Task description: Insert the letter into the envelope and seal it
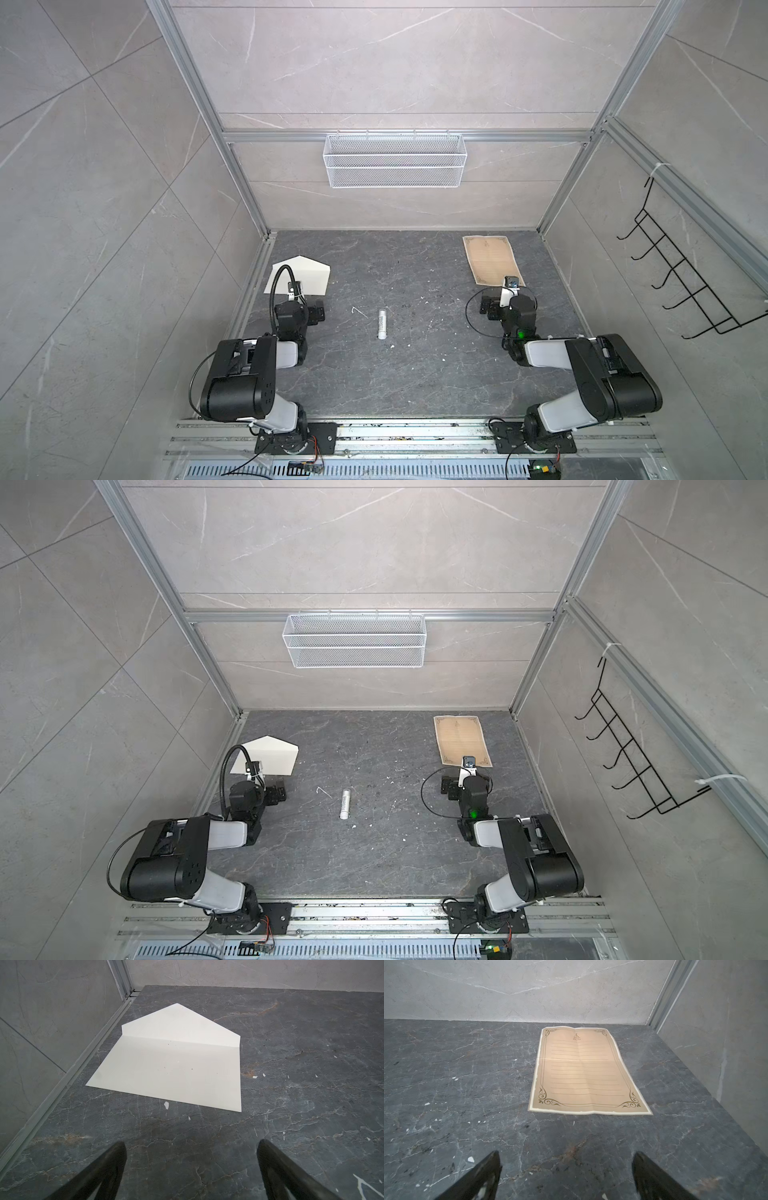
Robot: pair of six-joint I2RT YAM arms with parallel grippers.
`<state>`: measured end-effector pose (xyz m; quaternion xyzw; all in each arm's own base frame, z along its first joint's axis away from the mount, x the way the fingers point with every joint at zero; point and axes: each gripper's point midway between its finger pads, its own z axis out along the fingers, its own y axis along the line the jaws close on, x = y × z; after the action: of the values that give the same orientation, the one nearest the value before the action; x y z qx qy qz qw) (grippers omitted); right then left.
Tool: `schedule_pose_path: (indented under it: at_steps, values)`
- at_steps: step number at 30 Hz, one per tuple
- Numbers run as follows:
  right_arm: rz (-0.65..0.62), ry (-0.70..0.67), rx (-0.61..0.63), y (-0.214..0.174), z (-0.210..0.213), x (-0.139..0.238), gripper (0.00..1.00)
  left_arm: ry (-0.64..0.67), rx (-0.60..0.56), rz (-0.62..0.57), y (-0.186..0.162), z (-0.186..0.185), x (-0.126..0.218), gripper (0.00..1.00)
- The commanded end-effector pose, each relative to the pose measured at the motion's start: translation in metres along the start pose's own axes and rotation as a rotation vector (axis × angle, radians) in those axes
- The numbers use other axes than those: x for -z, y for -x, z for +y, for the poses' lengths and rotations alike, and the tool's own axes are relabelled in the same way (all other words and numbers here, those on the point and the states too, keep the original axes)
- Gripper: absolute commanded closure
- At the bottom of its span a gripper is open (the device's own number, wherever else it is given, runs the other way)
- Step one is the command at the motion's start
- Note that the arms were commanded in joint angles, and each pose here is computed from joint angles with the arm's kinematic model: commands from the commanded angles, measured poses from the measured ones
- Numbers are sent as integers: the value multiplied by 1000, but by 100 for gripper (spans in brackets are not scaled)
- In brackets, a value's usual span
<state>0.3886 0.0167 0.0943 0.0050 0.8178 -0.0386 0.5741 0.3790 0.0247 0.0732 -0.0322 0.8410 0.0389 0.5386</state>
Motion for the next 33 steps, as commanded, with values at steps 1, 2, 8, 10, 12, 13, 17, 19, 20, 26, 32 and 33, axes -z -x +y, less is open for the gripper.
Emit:
schedule_pose_path:
  at_steps: [1, 2, 8, 10, 12, 13, 17, 19, 20, 26, 32, 33]
  values:
    - [-7, -7, -3, -1, -1, 1, 1, -5, 14, -39, 14, 0, 0, 0]
    - [-9, -8, -5, -1, -1, 1, 1, -5, 14, -40, 14, 1, 0, 0]
    - [-9, -8, -6, -1, -1, 1, 1, -8, 15, -39, 14, 0, 0, 0]
    - [-10, -7, -5, 0, -1, 1, 1, -6, 15, -39, 14, 0, 0, 0]
    - [-10, -8, -7, 0, -1, 1, 1, -10, 14, -37, 14, 0, -1, 0]
    - [-10, -8, -6, 0, -1, 1, 1, -10, 16, -37, 14, 0, -1, 0]
    - [-8, -8, -8, -1, -1, 1, 1, -10, 16, -37, 14, 0, -1, 0]
    - [-9, -7, -7, 0, -1, 1, 1, -10, 15, -36, 13, 0, -1, 0]
    - [-8, -8, -7, -1, -1, 1, 1, -11, 15, -36, 13, 0, -1, 0]
    - [-8, -8, -7, -1, -1, 1, 1, -11, 15, -36, 13, 0, -1, 0]
    - [-4, -8, -8, -1, -1, 1, 1, -9, 16, -40, 14, 0, 0, 0]
    - [-10, -8, -8, 1, -1, 1, 1, 2, 17, -45, 15, 2, 0, 0]
